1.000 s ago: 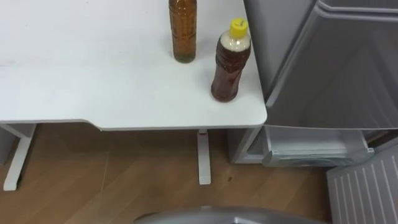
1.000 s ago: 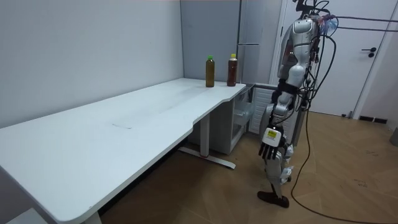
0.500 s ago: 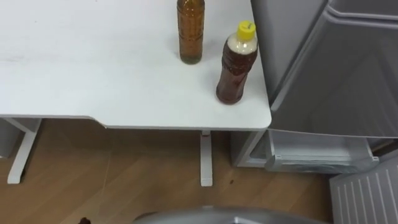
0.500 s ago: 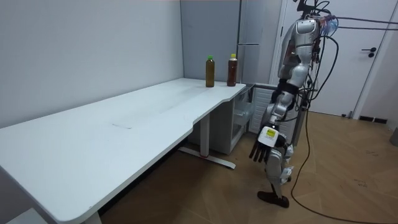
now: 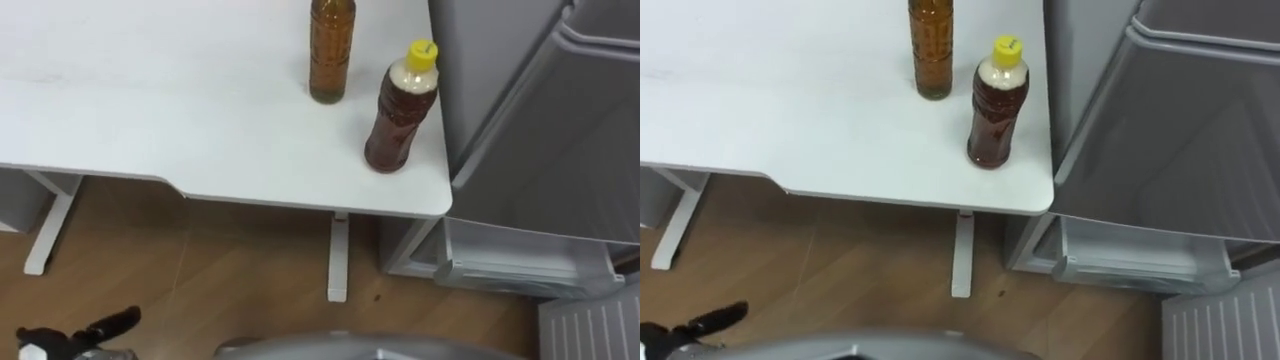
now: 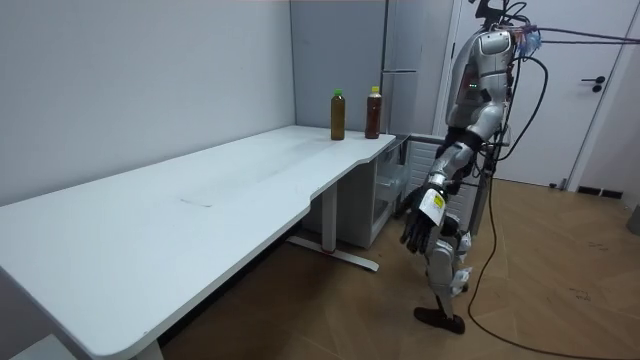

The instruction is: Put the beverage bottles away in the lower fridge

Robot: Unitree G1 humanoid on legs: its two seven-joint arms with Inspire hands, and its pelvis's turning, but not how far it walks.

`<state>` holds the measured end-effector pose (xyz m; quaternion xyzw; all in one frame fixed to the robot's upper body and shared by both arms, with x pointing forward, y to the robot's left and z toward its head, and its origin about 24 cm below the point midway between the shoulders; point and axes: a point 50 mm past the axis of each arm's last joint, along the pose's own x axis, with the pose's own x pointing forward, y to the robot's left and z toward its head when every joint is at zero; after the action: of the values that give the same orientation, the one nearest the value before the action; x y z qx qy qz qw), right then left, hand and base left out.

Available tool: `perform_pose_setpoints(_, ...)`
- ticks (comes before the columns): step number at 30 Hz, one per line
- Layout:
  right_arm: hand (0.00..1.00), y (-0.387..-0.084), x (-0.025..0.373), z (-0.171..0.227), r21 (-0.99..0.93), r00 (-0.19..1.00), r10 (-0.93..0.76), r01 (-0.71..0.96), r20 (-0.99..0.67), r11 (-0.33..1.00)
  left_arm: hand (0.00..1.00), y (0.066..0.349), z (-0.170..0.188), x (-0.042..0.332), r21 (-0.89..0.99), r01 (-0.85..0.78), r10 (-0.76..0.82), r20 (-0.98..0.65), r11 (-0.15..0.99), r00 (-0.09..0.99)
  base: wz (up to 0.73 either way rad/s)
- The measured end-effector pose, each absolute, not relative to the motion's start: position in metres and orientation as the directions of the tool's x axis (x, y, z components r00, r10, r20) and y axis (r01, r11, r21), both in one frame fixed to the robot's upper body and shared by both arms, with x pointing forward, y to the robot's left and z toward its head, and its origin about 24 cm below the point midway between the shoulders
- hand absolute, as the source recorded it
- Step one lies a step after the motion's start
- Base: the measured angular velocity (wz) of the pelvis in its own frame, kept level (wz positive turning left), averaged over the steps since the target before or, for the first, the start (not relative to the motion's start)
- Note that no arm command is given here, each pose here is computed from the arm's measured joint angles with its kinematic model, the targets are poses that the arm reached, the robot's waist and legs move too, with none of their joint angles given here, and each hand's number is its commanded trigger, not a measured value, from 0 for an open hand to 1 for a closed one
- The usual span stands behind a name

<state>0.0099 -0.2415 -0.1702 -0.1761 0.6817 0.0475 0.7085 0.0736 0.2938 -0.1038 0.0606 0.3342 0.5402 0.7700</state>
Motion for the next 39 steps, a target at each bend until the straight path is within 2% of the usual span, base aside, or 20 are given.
perform_pose_setpoints(6, 0.00, -0.242, 0.013, -0.170, -0.182, 0.089, -0.161, -0.324, -0.983, 0.929, 0.00, 0.294, -0.057, 0.119, 0.294, -0.881, 0.923, -0.220, 0.371, 0.315, 0.03)
perform_pose_setpoints(10, 0.00, -0.243, 0.014, -0.169, -0.175, 0.099, -0.150, -0.331, -0.984, 0.927, 0.00, 0.286, -0.016, 0.149, 0.159, -0.890, 0.903, -0.036, 0.428, 0.428, 0.00)
perform_pose_setpoints(15, 0.00, -0.243, 0.015, -0.169, -0.165, 0.108, -0.135, -0.343, -0.985, 0.925, 0.00, 0.274, 0.041, 0.172, -0.035, -0.849, 0.842, 0.159, 0.527, 0.516, 0.00)
perform_pose_setpoints(22, 0.00, -0.242, 0.021, -0.169, -0.151, 0.121, -0.115, -0.362, -0.986, 0.920, 0.00, 0.238, 0.097, 0.190, -0.151, -0.620, 0.625, 0.373, 0.770, 0.686, 0.02)
perform_pose_setpoints(28, 0.00, -0.242, 0.031, -0.169, -0.154, 0.141, -0.107, -0.389, -0.984, 0.908, 0.00, 0.204, 0.126, 0.208, -0.107, -0.353, 0.356, 0.506, 0.930, 0.786, 0.00)
perform_pose_setpoints(33, 0.00, -0.246, 0.032, -0.167, -0.152, 0.144, -0.102, -0.393, -0.984, 0.907, 0.00, 0.178, 0.142, 0.217, -0.029, -0.127, 0.121, 0.569, 0.992, 0.814, -0.04)
perform_pose_setpoints(39, 0.00, -0.246, 0.027, -0.168, -0.128, 0.107, -0.092, -0.406, -0.990, 0.905, 0.00, 0.156, 0.143, 0.225, 0.061, 0.069, -0.091, 0.543, 0.996, 0.835, -0.03)
